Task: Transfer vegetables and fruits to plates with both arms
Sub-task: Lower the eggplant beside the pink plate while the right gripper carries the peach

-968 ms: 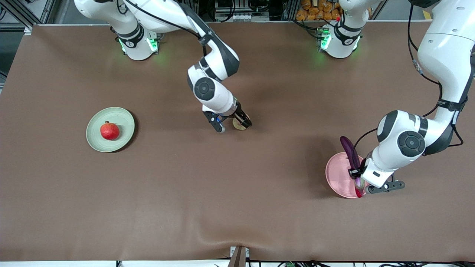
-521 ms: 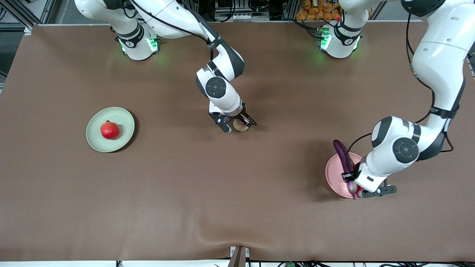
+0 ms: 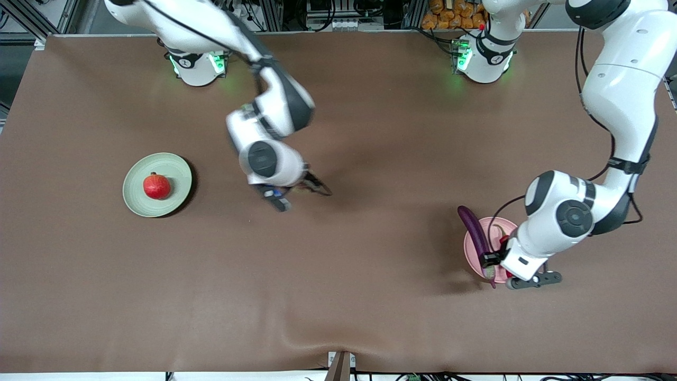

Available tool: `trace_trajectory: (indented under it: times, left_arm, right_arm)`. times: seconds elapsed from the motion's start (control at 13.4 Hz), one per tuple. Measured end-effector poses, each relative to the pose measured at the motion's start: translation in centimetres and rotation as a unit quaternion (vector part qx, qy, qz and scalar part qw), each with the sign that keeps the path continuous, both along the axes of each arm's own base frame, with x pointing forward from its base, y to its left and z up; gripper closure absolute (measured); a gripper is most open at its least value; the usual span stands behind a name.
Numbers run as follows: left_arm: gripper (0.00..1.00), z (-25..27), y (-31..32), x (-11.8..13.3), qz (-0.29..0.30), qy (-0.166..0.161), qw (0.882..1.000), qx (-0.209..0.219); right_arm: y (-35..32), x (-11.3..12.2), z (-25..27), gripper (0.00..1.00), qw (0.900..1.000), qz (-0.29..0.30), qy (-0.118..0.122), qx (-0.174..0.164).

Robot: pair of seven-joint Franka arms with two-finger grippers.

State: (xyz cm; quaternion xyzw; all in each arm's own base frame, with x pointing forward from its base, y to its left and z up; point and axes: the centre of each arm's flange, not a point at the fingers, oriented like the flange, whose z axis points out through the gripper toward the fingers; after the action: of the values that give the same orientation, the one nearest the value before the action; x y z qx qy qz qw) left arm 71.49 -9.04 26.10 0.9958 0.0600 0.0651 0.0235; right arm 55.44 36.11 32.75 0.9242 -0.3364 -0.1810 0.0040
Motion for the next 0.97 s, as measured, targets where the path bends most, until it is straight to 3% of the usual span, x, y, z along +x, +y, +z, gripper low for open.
trace_trajectory:
  times: [0.15,0.22,0.37,0.6,0.82,0.97]
  left_arm:
    - [0.04,2.0,1.2,0.2,-0.001,-0.003,1.000,0.012]
    - [0.00,3.4,1.4,0.1,0.000,-0.004,1.000,0.019]
    - [0.00,7.4,1.6,-0.1,0.003,-0.012,0.999,0.040]
    - [0.00,14.5,1.8,-1.6,0.010,-0.004,0.998,0.059]
    - [0.00,20.0,5.3,-3.3,0.004,0.014,1.000,0.014]
    - [0.00,23.3,8.4,-4.7,0.011,0.029,0.999,-0.007]
  right_arm:
    - [-8.2,2.1,3.4,0.34,0.998,0.050,0.027,0.029]
    - [-12.4,2.8,4.2,0.34,0.996,0.074,0.037,0.043]
    - [-21.0,3.6,3.9,0.34,0.990,0.121,0.045,0.062]
    - [-29.5,2.8,-0.1,0.34,0.984,0.145,0.052,0.090]
    - [-30.3,1.1,-4.3,0.34,0.983,0.162,0.049,0.066]
    - [-32.9,-0.1,-6.9,0.34,0.979,0.187,0.038,0.070]
